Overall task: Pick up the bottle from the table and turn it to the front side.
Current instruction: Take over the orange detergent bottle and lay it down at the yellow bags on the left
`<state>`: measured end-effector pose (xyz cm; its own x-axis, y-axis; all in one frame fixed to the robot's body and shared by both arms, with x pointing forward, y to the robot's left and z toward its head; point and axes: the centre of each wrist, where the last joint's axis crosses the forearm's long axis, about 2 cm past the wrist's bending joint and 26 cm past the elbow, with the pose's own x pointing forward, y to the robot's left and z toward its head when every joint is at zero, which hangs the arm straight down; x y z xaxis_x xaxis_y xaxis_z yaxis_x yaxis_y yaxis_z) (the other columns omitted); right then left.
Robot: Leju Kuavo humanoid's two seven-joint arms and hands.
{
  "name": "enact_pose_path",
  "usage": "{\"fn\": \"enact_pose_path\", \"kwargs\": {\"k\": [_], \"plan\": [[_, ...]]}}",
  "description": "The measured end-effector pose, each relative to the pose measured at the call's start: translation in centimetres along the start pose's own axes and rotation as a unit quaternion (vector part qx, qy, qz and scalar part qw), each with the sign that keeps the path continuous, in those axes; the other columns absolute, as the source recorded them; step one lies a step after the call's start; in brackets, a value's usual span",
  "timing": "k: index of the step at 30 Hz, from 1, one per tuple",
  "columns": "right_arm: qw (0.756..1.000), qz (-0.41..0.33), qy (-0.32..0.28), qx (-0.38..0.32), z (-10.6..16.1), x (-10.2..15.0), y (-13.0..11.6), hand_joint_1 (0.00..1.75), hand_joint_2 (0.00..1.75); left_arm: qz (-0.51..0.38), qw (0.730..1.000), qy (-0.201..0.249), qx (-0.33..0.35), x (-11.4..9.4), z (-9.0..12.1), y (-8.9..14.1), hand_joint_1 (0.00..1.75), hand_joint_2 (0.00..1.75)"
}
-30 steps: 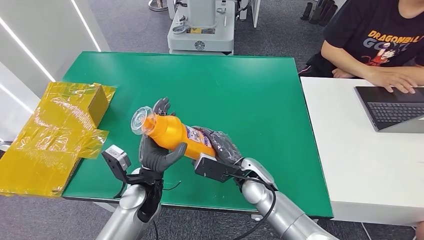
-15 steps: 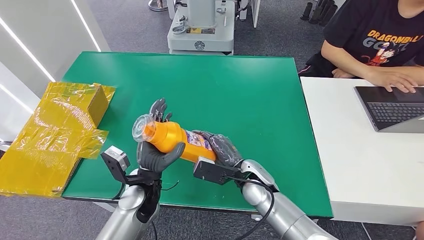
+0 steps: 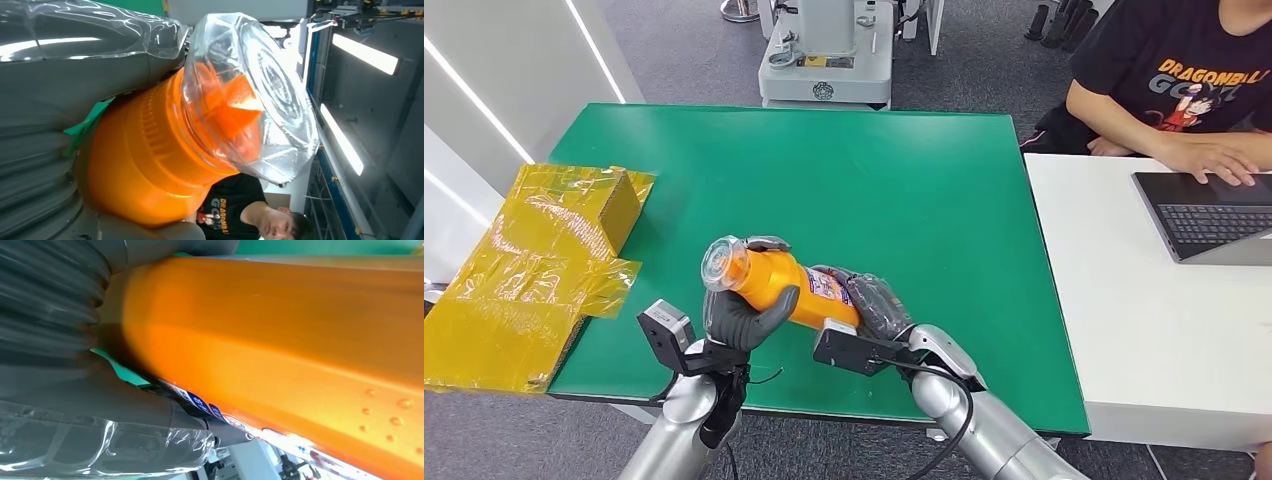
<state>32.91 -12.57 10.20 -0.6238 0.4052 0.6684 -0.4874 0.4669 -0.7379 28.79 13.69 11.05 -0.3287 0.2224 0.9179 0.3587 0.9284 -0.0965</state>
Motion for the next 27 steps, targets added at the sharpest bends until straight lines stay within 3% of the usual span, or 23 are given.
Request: {"fn": "enact_pose_path", "kwargs": {"k": [20, 21, 23, 25, 27], "plan": [[1.0, 0.017, -0.001, -0.003, 0.07, -0.07, -0.05, 1.75, 1.75, -0.001, 1.0, 0.005, -0.006, -0.03, 0.06, -0.02, 1.75, 1.75], [1.0, 0.019, -0.001, -0.004, 0.06, -0.03, -0.06, 1.64, 1.75, -0.001, 1.0, 0.005, -0.006, -0.02, 0.06, -0.01, 1.75, 1.75], [1.0, 0.022, -0.001, -0.007, 0.03, 0.06, -0.09, 1.16, 1.75, -0.001, 1.0, 0.005, -0.006, -0.02, 0.05, -0.02, 1.75, 1.75], [1.0, 0.024, -0.002, -0.011, 0.02, 0.16, -0.11, 0.38, 1.75, -0.002, 1.0, 0.005, -0.006, -0.01, 0.04, -0.03, 1.75, 1.75], [1.0, 0.024, -0.002, -0.015, 0.05, 0.27, -0.08, 0.0, 1.75, -0.002, 1.0, 0.005, -0.006, 0.0, 0.0, -0.06, 1.75, 1.75]]}}
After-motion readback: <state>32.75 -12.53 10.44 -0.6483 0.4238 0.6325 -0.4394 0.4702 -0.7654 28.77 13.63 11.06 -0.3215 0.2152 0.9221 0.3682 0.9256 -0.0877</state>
